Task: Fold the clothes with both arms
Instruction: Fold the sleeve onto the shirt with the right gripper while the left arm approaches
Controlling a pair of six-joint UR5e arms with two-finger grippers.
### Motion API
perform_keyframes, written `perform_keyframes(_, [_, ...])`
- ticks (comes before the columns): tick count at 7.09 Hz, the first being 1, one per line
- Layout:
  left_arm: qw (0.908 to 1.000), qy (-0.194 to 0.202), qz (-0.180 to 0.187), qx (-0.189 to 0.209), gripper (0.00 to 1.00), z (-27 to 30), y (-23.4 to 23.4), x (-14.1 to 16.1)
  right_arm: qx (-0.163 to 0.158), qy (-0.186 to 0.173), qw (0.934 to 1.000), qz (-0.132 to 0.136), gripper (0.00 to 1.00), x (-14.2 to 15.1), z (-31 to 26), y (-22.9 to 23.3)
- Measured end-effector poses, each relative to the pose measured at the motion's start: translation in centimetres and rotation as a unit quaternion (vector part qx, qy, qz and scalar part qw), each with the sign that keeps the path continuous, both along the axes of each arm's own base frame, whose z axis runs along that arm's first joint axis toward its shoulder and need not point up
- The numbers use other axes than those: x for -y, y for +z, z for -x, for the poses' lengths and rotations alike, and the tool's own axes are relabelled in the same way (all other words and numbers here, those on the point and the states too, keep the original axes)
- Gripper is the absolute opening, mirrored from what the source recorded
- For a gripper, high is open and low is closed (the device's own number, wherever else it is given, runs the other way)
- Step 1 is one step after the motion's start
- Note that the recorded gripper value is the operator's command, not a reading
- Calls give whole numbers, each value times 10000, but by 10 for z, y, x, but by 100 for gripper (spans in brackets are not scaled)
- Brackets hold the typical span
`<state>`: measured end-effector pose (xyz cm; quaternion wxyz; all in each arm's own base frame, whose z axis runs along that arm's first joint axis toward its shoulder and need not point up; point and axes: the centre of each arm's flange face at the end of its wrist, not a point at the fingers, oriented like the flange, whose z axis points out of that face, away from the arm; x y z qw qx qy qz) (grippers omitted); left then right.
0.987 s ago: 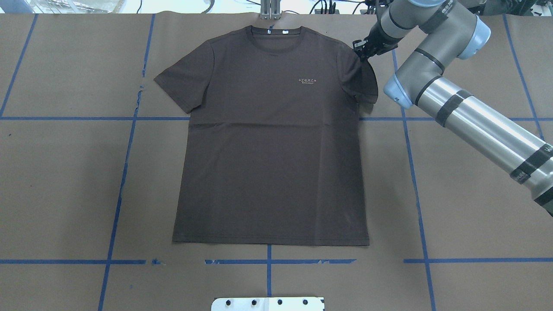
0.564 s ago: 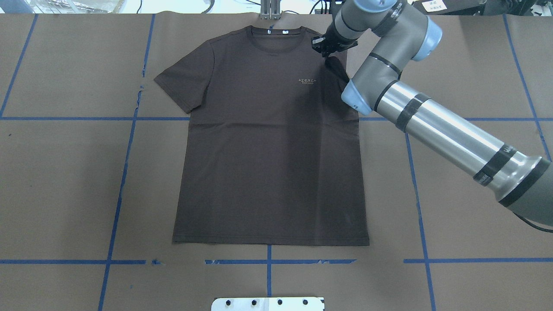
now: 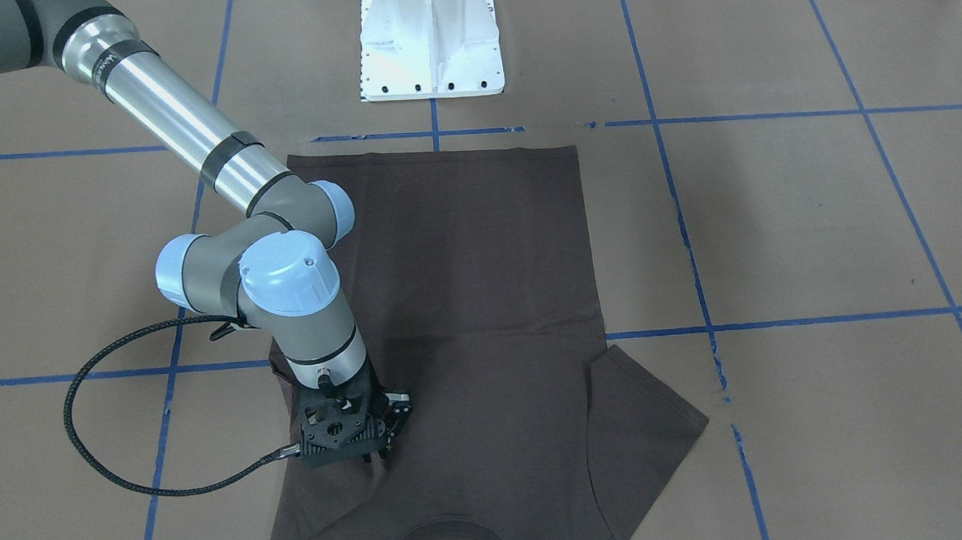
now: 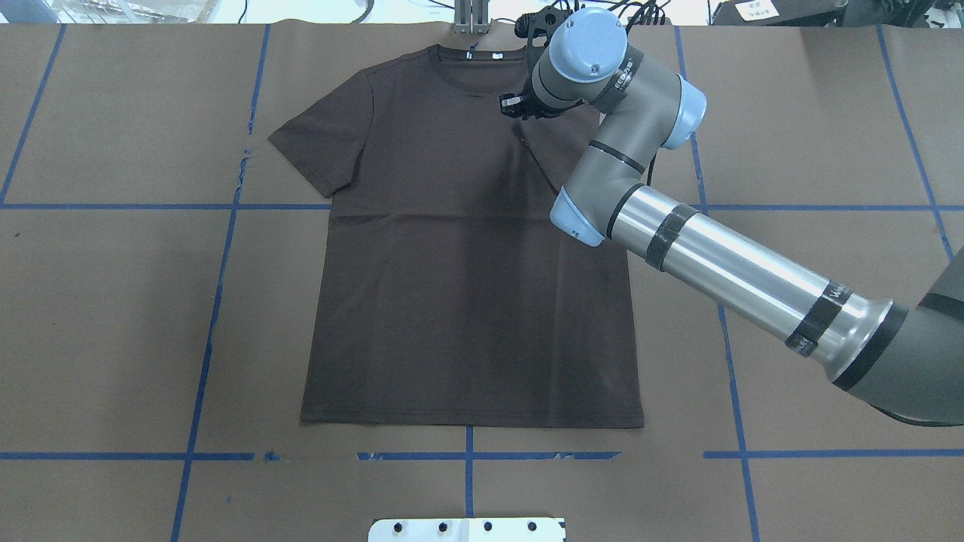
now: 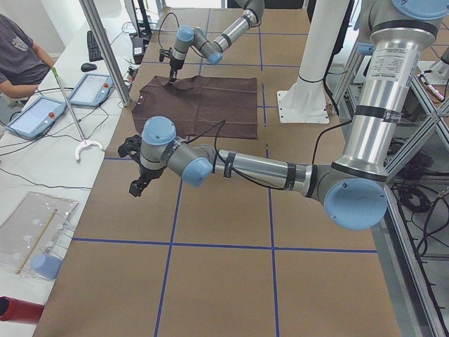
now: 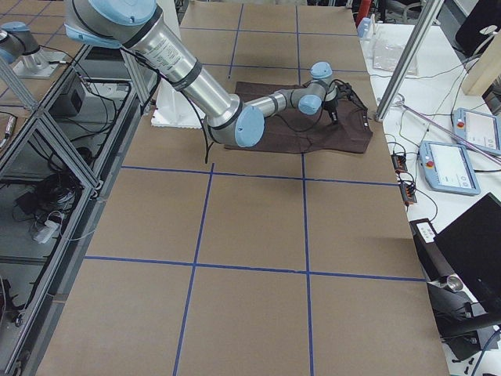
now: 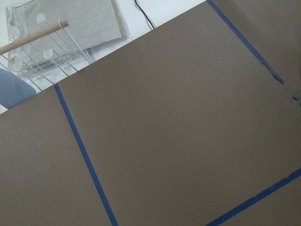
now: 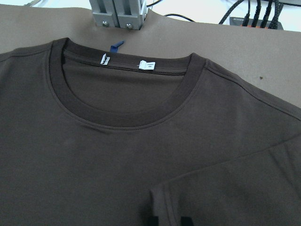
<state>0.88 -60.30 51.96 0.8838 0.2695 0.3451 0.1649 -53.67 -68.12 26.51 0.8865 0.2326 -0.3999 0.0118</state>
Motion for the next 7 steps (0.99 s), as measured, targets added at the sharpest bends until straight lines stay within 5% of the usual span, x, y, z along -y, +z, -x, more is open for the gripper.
perform_keyframes(3, [9989, -131, 280, -353, 100, -54, -43, 21, 143, -11, 9991, 405, 100, 3, -10, 4])
perform_keyframes(5, [9920, -357, 818, -897, 100, -140, -109, 39, 12, -341, 9934, 1096, 100, 9, -67, 20])
perform_keyframes(7, [9808, -987, 1209, -1174, 100, -244, -151, 35, -192, -888, 9868, 1342, 100, 6, -155, 56])
